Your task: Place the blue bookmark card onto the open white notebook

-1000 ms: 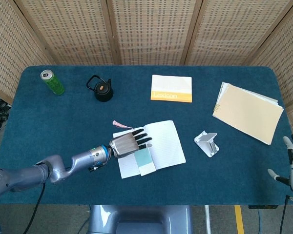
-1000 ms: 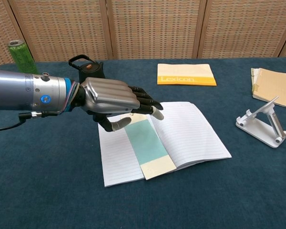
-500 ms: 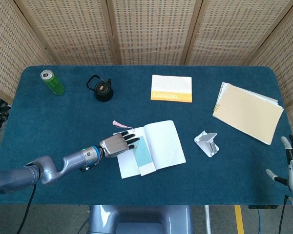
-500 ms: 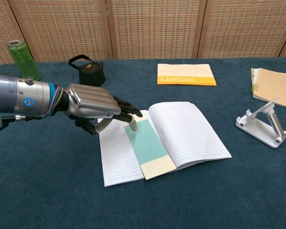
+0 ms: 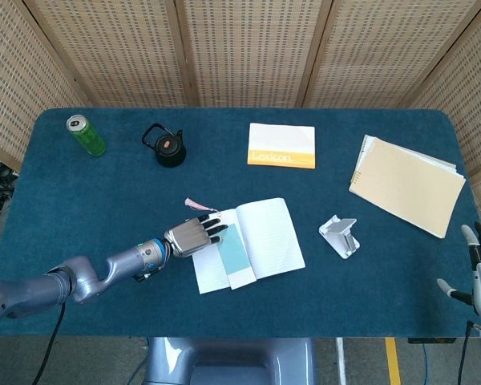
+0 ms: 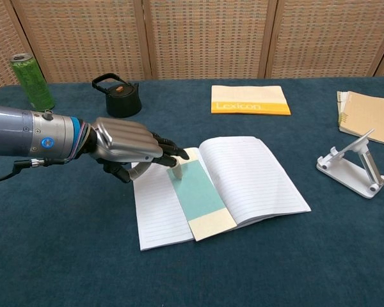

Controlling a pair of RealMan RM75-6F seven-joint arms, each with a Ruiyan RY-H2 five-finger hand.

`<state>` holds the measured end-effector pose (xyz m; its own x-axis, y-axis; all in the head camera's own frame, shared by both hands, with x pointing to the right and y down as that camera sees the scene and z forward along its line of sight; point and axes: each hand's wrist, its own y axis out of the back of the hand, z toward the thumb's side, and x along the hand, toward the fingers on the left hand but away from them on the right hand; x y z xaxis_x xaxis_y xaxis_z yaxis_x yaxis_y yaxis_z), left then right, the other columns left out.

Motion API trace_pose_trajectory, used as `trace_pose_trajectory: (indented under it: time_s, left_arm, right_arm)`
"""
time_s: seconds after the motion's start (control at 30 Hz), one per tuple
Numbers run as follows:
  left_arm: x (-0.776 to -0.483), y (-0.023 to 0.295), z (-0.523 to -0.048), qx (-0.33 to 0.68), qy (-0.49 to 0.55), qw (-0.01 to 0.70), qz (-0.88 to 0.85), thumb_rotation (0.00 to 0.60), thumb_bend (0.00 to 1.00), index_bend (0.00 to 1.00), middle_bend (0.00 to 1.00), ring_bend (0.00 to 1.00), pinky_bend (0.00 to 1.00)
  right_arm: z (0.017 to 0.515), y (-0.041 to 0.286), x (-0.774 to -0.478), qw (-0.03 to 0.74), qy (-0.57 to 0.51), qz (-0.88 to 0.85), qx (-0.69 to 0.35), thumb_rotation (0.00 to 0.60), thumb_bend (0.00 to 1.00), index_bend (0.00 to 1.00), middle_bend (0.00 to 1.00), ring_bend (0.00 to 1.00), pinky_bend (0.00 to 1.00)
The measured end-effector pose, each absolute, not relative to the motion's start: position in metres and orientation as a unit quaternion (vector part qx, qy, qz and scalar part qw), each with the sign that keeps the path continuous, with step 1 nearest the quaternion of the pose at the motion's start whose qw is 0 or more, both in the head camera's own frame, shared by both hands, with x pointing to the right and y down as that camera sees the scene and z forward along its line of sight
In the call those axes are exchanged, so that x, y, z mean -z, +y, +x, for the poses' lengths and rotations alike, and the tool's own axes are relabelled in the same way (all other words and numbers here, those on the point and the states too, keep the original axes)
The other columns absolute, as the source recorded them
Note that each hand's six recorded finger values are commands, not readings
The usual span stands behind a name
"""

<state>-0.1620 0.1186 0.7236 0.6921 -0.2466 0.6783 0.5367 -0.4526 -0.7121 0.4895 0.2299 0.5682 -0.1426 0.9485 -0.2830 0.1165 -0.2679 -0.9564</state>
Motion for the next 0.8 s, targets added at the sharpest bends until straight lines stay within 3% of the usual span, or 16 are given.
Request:
trace_pose_trajectory:
  time_s: [0.8]
  left_arm:
    - [-0.736, 0.116, -0.154, 0.378, -0.091, 0.536, -0.749, 0.6, 1.0, 0.19, 0.0, 0.0, 0.14]
  right_arm:
    - [0.492, 0.23, -0.572, 0.357, -0.484, -0.546, -0.583, 0.6, 0.13, 0.05, 0.0, 0.0, 0.0]
